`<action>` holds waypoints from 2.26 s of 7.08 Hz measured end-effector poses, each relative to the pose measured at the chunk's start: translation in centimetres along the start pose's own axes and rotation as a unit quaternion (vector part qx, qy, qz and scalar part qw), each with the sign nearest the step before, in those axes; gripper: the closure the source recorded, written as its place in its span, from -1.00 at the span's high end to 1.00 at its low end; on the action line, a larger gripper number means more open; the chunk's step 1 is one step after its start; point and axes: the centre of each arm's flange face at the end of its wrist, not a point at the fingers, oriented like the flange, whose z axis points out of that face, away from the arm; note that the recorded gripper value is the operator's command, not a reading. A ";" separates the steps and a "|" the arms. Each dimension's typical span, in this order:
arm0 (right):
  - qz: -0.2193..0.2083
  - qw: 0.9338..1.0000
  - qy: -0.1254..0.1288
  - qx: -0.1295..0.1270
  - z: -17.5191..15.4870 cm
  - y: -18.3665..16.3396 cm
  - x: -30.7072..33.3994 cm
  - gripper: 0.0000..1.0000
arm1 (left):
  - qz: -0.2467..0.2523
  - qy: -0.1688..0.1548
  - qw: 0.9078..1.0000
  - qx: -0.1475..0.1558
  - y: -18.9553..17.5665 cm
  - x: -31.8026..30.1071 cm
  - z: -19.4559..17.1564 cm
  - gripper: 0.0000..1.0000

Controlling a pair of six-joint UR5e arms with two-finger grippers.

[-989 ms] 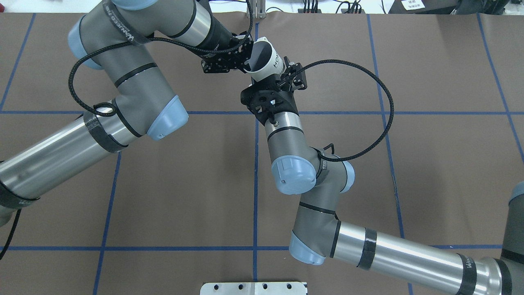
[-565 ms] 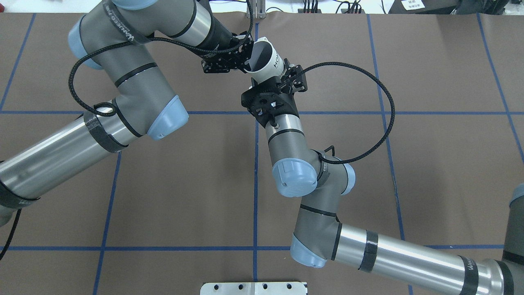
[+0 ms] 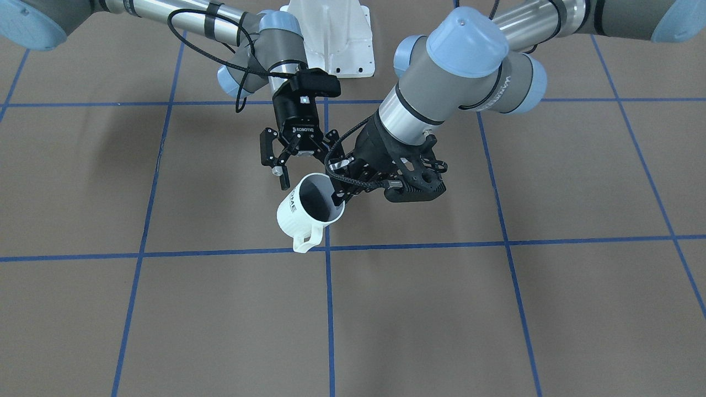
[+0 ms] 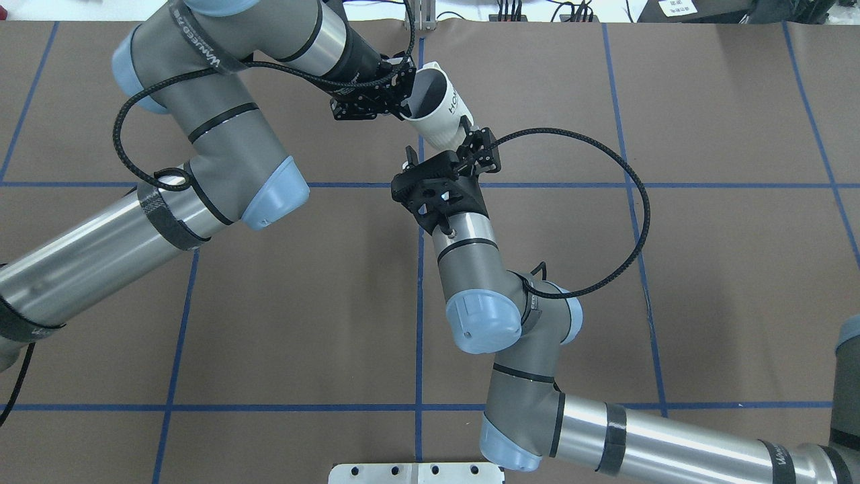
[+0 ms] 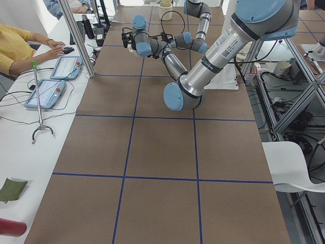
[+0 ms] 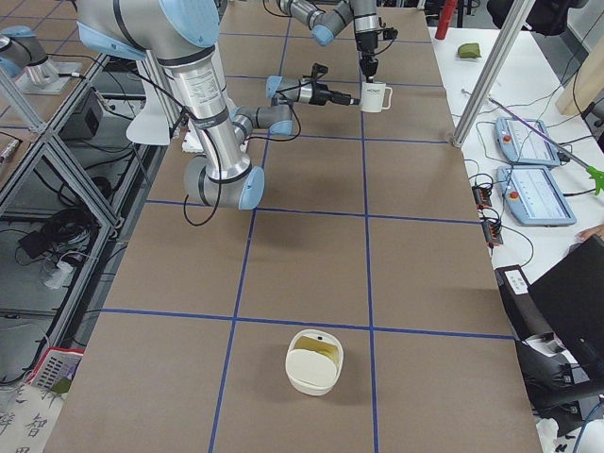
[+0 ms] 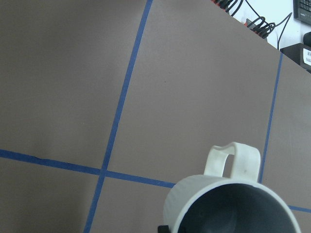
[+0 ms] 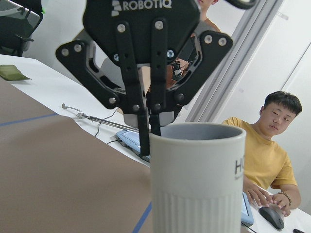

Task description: Left arm hands cup to right arm to dump lemon

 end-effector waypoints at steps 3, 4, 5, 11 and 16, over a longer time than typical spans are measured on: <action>0.027 0.999 -0.018 0.013 -3.1 -1.9 1.6 0.91 | 0.000 -0.001 1.000 0.001 -0.1 0.0 0.0 -1.00; 0.040 0.999 -0.027 0.020 -3.5 -3.4 3.0 0.91 | 0.000 -0.001 1.000 0.002 -0.2 -0.1 -0.1 -1.00; 0.047 0.998 -0.031 0.022 -2.5 -4.3 4.8 0.91 | 0.000 -0.002 1.000 0.002 -0.3 -0.2 -0.1 -1.00; 0.072 0.991 -0.026 -0.109 10.0 -6.6 20.2 0.97 | 0.006 -0.026 0.999 0.020 -3.6 -4.9 -1.1 -1.00; 0.153 0.924 -0.054 -0.346 14.5 -6.4 34.0 1.00 | 0.056 -0.081 0.994 0.041 -7.4 -17.3 -3.9 -1.00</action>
